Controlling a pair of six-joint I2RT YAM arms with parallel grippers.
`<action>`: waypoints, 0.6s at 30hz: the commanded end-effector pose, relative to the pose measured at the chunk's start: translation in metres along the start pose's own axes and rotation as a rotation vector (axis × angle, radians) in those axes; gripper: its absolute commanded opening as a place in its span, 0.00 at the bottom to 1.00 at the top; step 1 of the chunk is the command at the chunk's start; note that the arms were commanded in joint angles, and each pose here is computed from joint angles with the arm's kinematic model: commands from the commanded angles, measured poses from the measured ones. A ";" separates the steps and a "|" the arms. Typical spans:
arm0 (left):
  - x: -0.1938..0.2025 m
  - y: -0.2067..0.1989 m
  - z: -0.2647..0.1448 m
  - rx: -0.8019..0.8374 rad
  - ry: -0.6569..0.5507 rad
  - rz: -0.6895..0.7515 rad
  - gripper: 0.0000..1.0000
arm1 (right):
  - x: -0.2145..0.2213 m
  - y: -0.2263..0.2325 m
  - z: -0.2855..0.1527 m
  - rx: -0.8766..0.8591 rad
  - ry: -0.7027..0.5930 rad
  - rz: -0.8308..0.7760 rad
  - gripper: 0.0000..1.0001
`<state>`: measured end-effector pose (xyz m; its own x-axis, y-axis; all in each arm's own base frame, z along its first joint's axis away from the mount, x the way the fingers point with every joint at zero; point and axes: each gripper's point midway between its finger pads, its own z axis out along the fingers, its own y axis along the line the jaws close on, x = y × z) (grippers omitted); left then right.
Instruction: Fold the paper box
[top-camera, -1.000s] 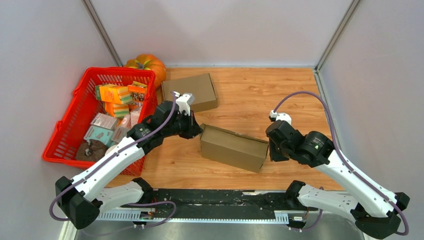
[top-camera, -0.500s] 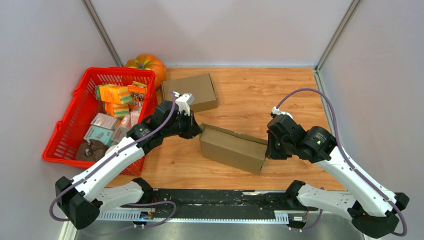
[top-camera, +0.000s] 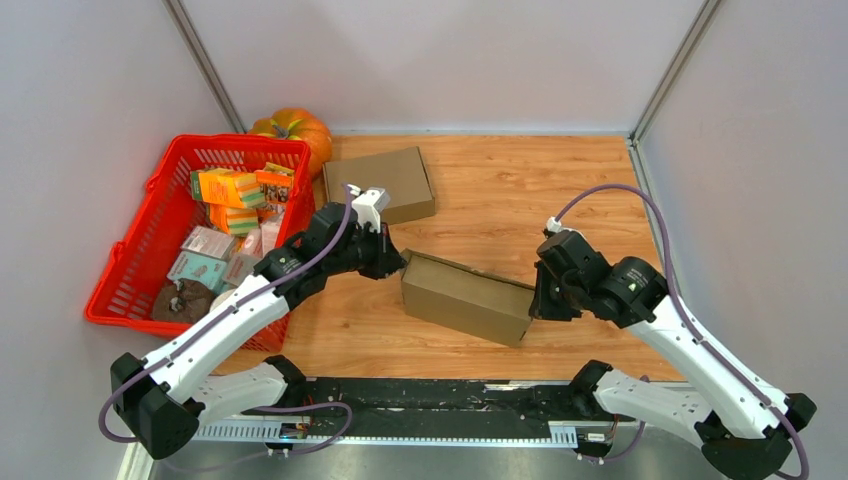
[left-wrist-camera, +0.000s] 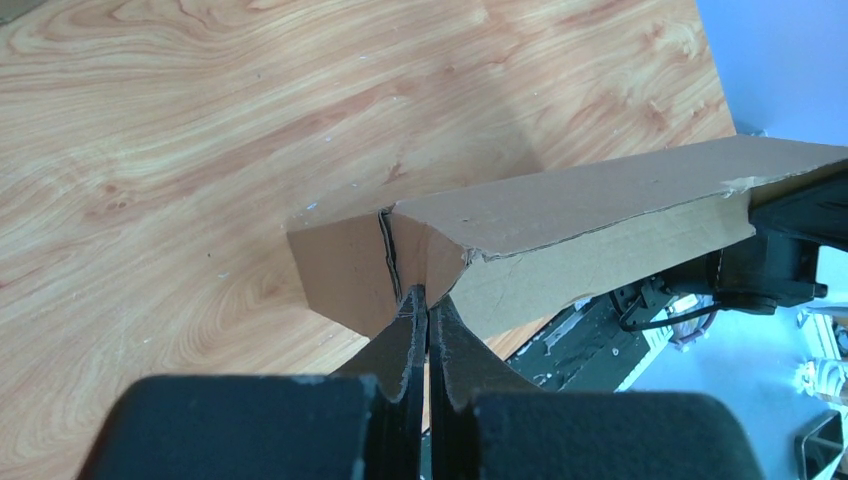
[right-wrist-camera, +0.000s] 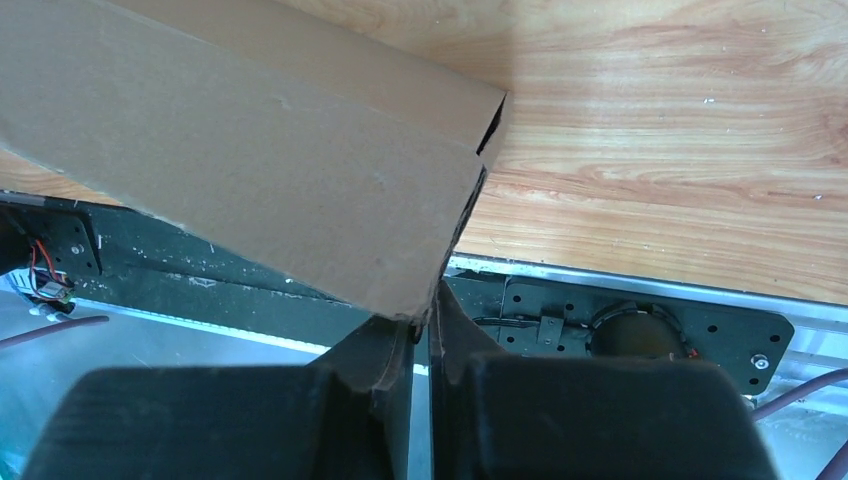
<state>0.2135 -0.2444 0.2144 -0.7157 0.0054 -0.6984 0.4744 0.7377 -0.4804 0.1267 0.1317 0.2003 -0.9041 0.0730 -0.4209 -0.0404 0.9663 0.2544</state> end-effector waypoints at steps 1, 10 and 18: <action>0.022 0.007 0.002 -0.015 0.068 -0.012 0.00 | -0.013 0.016 0.004 -0.090 -0.076 0.038 0.08; 0.030 0.010 0.004 -0.044 0.048 0.017 0.00 | -0.011 0.021 0.008 -0.180 -0.130 0.007 0.27; 0.040 0.021 0.008 -0.098 0.041 0.035 0.00 | -0.022 0.020 -0.050 -0.265 -0.233 0.125 0.89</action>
<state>0.2085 -0.2444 0.2008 -0.6813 0.0071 -0.7319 0.4790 0.7604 -0.4386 0.1222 0.1469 0.2166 -0.8565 0.1310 -0.4992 -0.1167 0.8931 0.4344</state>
